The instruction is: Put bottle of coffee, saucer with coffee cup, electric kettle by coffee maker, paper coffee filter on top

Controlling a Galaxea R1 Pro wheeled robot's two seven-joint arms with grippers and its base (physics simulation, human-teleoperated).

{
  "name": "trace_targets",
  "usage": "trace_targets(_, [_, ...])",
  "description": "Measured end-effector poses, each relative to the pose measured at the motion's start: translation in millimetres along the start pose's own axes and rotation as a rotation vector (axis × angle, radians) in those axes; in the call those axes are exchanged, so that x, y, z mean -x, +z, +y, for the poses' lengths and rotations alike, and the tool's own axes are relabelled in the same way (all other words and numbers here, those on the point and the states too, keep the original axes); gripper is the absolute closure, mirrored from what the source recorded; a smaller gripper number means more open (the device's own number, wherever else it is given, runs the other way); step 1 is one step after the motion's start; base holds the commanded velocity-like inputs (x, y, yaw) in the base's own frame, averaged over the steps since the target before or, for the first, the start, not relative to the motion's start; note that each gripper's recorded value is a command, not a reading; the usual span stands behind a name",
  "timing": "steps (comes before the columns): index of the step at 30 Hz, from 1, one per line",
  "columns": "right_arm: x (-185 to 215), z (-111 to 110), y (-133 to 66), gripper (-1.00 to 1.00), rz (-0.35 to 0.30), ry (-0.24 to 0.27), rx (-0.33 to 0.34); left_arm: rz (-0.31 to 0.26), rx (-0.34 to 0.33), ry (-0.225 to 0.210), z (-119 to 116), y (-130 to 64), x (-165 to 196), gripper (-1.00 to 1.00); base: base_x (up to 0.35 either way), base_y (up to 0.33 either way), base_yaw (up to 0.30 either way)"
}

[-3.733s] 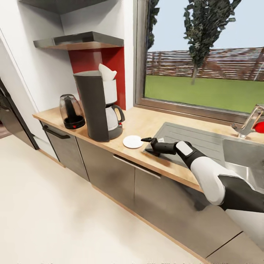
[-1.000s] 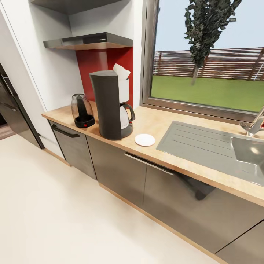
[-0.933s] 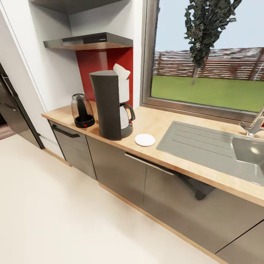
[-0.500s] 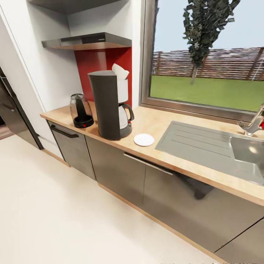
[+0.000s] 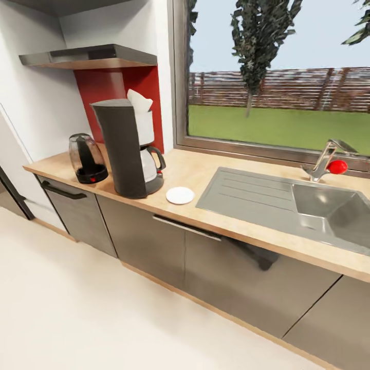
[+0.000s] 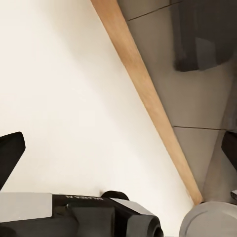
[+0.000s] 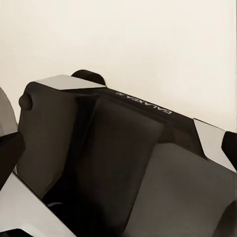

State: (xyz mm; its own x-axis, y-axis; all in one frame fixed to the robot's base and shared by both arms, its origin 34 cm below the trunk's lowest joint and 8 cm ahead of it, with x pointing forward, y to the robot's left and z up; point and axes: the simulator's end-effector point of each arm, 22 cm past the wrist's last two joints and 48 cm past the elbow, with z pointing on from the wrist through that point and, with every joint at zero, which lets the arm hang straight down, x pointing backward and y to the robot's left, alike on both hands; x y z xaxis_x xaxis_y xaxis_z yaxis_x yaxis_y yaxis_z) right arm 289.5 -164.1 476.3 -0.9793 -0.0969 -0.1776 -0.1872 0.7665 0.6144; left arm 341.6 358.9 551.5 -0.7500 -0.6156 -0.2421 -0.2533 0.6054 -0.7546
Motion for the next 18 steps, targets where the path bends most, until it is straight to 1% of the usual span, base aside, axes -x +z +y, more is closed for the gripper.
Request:
trace_targets(4, [0,0,0.0,-1.00,0.000,0.000,-0.001,0.000,0.000,0.000,0,0.0,0,-1.00,-0.114,-0.198,-0.077])
trace_targets(10, [0,-3,-0.9,-1.00,-0.002,0.003,-0.008,0.000,0.000,0.000,0,0.1,0,-1.00,-0.141,-0.238,-0.029])
trace_targets(12, [0,-6,-1.6,-1.00,-0.003,0.005,-0.019,0.000,0.001,0.000,0,0.1,0,-1.00,-0.149,-0.250,-0.154])
trace_targets(13, [0,-17,-3.2,-1.00,-0.004,0.006,-0.063,0.000,0.001,0.000,0,0.1,0,-1.00,-0.120,-0.185,-0.256])
trace_targets(14, [0,-51,-11.5,-1.00,-0.014,0.018,-0.203,0.000,0.001,0.000,0,0.0,0,-1.00,-0.096,-0.148,-0.262])
trace_targets(18, [4,-73,-18.6,-1.00,-0.036,0.049,-0.298,0.001,0.002,0.000,0,-0.1,-1,-1.00,-0.048,-0.073,-0.275])
